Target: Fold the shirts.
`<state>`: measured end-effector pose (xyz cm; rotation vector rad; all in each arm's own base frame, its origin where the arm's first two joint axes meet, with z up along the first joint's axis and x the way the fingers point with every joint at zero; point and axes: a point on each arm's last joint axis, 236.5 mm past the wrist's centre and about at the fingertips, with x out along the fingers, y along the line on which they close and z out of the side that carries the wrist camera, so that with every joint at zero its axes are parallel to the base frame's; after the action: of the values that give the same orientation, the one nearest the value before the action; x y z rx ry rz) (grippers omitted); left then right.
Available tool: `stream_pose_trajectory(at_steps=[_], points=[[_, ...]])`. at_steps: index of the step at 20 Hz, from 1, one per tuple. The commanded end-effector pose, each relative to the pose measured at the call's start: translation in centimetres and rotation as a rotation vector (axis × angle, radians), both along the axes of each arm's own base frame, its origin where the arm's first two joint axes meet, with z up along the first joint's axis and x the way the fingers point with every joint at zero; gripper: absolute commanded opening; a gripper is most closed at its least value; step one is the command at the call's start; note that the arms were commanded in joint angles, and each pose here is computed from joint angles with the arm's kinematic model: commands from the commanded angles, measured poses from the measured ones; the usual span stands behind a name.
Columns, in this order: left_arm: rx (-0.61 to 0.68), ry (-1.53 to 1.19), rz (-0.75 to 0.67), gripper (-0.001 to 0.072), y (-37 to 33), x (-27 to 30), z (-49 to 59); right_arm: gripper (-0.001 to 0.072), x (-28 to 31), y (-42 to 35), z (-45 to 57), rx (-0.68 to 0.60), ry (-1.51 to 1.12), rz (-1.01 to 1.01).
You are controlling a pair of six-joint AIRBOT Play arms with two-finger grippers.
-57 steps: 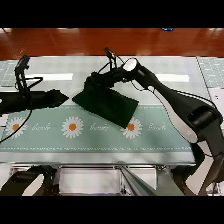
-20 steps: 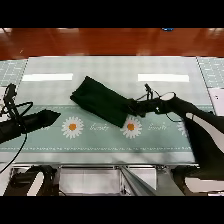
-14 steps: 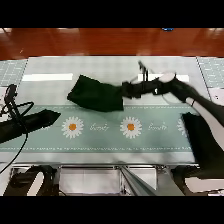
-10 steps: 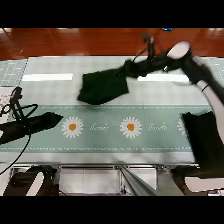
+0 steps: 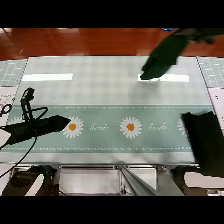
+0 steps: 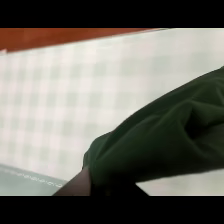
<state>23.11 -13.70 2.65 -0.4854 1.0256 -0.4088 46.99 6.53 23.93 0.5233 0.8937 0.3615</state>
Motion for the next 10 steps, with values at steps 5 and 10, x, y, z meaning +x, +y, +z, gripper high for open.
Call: stream_pose_trajectory(at_steps=[5, 10], points=[[0.003, -0.04, 0.001, 0.0015, -0.2, 0.6, 0.4, 0.0022, -10.5, -14.7, 1.1, -0.121, 0.187, -0.27], [0.0, -0.098, 0.047, 0.0015, 0.3, 2.2, 1.1, 0.0022, -17.4, -20.3, 0.3, -0.14, 0.289, -0.468]])
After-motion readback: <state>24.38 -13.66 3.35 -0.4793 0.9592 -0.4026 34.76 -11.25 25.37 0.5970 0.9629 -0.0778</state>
